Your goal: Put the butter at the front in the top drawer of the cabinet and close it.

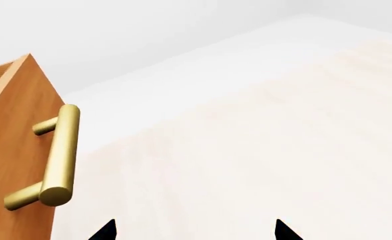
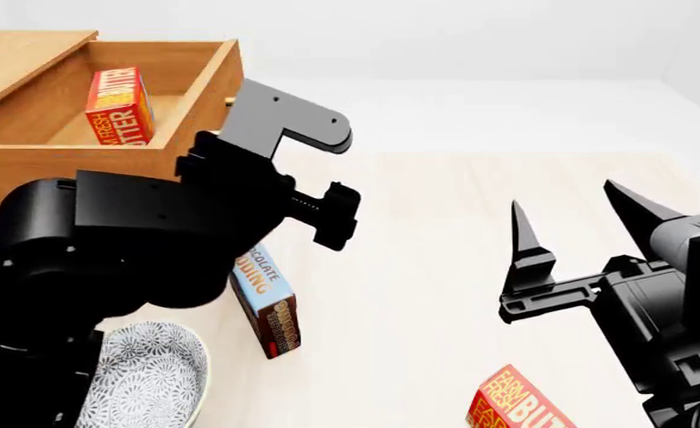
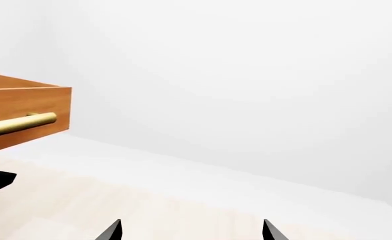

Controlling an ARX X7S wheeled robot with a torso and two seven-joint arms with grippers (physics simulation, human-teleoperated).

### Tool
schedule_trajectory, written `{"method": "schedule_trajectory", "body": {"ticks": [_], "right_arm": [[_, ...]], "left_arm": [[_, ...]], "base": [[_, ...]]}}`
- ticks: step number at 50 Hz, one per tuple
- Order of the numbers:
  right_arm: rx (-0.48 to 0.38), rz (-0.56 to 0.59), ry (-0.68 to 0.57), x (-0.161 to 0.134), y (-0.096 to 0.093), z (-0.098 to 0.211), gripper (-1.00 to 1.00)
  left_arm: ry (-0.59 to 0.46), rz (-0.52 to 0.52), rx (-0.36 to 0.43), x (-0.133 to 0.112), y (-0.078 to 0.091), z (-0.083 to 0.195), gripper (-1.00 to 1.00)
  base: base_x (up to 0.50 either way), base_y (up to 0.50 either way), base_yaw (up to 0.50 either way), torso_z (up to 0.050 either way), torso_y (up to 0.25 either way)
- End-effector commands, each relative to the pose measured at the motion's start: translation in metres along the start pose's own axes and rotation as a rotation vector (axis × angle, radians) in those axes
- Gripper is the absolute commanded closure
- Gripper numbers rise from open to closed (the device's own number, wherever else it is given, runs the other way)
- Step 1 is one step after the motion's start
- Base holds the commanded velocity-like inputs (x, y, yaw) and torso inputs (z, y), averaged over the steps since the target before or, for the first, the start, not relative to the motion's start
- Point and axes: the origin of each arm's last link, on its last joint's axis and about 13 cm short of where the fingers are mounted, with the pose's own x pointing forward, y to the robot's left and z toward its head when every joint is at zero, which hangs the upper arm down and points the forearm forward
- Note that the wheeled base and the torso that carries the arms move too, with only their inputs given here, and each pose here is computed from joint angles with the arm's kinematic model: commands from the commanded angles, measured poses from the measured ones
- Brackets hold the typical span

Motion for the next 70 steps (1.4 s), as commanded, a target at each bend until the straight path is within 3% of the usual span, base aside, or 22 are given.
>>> {"method": "schedule_trajectory", "body": {"ticks": [1,51,70], "right_arm": [[0.003,0.003,-0.002,-0.001,0.0,-0.001,-1.0],[-0.002,0.029,-0.007,0.002,0.003,0.001,-1.0],[-0.006,0.032,-0.008,0.003,0.003,0.002,-1.0]], "left_arm": [[0.008,0.037,-0.025,0.003,0.005,-0.001,-1.0],[0.048,0.297,-0.112,0.028,0.045,-0.005,-1.0],[0.063,0.461,-0.171,0.021,0.083,-0.005,-1.0]], "base": [[0.0,0.0,0.0,0.0,0.0],[0.0,0.0,0.0,0.0,0.0],[0.0,0.0,0.0,0.001,0.0]]}}
